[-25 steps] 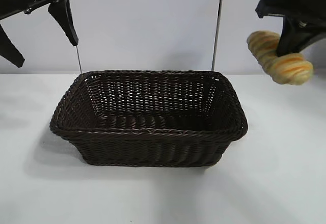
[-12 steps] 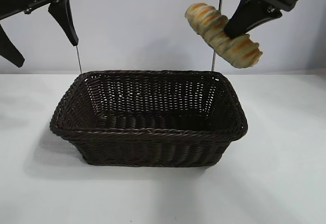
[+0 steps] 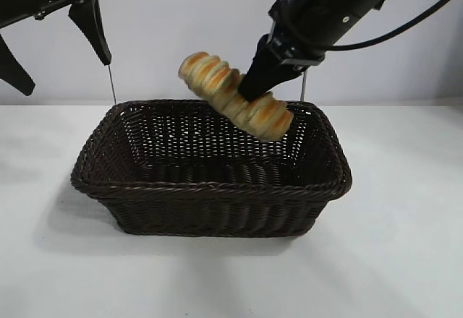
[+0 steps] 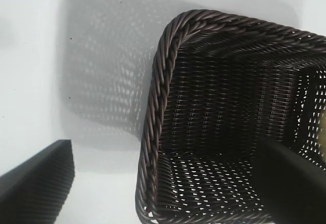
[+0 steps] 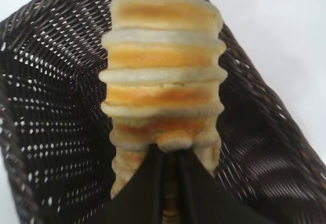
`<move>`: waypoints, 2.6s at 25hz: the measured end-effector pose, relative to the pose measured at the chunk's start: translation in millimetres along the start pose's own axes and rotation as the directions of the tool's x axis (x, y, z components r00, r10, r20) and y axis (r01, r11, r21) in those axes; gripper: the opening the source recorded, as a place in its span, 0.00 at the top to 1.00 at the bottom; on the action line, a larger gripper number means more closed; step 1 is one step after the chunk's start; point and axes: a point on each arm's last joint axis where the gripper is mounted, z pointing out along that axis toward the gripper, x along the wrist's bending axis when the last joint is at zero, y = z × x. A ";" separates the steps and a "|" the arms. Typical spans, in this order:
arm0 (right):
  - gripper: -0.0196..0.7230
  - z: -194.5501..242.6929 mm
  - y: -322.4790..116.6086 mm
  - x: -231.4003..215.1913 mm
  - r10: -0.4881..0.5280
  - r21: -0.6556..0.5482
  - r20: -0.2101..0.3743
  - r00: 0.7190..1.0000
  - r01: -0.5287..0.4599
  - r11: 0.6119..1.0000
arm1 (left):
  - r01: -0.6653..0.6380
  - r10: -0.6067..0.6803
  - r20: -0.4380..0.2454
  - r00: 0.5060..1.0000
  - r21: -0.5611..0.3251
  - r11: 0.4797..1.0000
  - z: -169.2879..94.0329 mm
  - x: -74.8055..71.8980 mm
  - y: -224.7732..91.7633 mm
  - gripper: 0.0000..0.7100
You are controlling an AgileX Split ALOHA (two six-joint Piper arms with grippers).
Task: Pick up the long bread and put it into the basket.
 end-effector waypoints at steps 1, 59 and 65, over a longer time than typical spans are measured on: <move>0.92 2.8 -1.8 -0.6 -0.004 0.009 0.000 1.000 0.004 1.000 | 0.000 0.000 0.000 1.000 0.000 1.000 0.0 0.0 0.0 0.04; 0.05 -133.2 -44.2 -26.9 0.701 0.097 0.424 0.573 -0.799 0.594 | 0.000 0.000 0.001 1.000 -0.004 1.000 0.0 -0.1 0.3 0.04; 0.05 -133.2 -44.2 -26.9 0.708 0.092 0.425 0.564 -0.805 0.585 | 0.000 0.000 0.001 1.000 -0.005 1.000 0.0 -0.1 0.4 0.04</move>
